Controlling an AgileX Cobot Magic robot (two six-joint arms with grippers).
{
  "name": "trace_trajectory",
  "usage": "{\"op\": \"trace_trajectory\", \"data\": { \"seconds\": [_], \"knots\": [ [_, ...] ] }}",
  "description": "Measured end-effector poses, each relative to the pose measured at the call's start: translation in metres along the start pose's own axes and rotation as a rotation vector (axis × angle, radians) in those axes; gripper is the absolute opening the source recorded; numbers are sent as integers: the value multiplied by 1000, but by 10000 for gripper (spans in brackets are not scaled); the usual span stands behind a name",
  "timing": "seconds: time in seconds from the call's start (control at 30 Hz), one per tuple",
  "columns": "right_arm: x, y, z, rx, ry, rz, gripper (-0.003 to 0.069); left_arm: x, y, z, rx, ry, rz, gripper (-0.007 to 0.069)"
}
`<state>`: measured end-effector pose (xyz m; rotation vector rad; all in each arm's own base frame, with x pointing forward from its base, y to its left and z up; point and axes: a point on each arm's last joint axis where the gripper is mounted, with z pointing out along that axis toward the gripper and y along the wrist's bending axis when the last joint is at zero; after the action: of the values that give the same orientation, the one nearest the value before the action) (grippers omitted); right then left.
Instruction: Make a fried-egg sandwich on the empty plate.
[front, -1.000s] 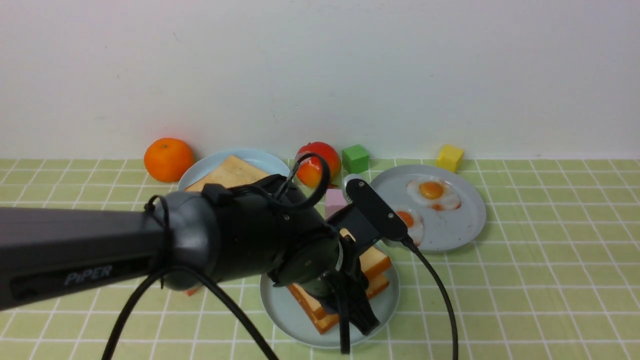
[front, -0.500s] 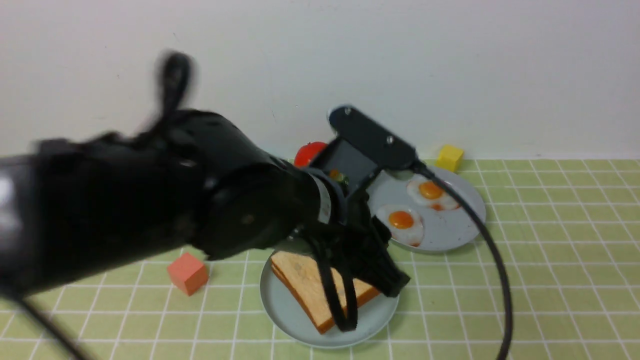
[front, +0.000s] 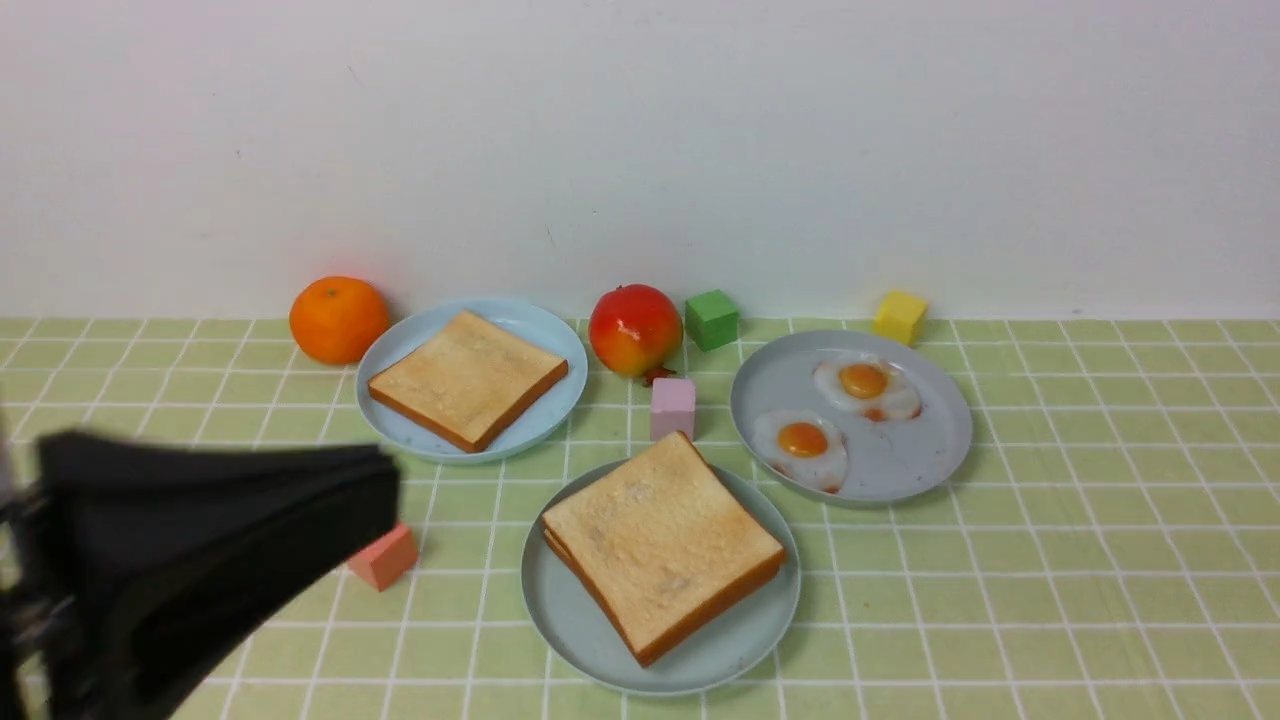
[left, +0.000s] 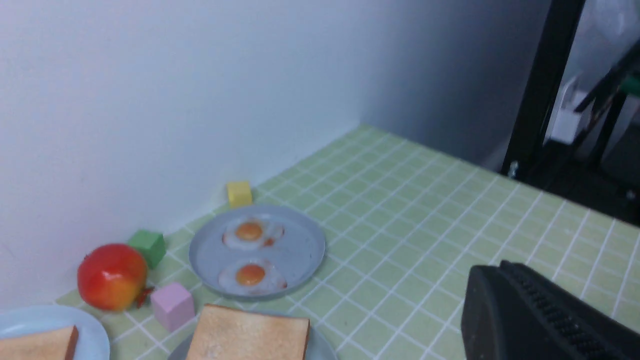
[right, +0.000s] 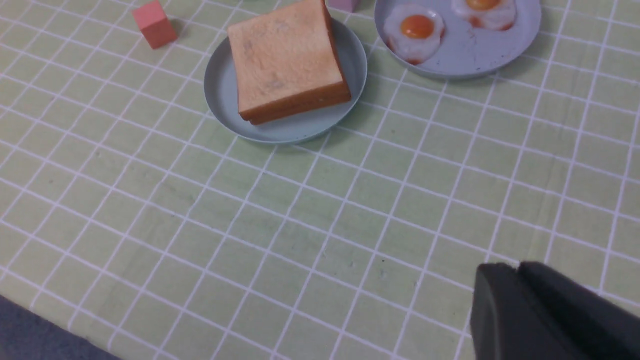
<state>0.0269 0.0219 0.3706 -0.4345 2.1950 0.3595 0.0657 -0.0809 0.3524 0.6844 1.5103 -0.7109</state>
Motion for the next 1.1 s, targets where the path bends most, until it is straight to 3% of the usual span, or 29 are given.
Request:
{"op": "trace_trajectory", "data": {
  "seconds": [0.23,0.3,0.47,0.77,1.1],
  "knots": [
    [42,-5,-3,26,-93,89,31,64,2,-42,18,-200,-82,-13],
    [49,-6,-2,28,-143,110,-3,76,3,-42,17,-189,-85,-13],
    [58,-13,14,43,-292,152,-11,97,3,-38,13,-133,-86,-13],
    [58,-21,51,70,-517,127,-8,109,4,-36,4,-30,-87,-13],
    [80,-27,81,109,-436,96,-3,112,4,-36,0,4,-89,-13]
  ]
}}
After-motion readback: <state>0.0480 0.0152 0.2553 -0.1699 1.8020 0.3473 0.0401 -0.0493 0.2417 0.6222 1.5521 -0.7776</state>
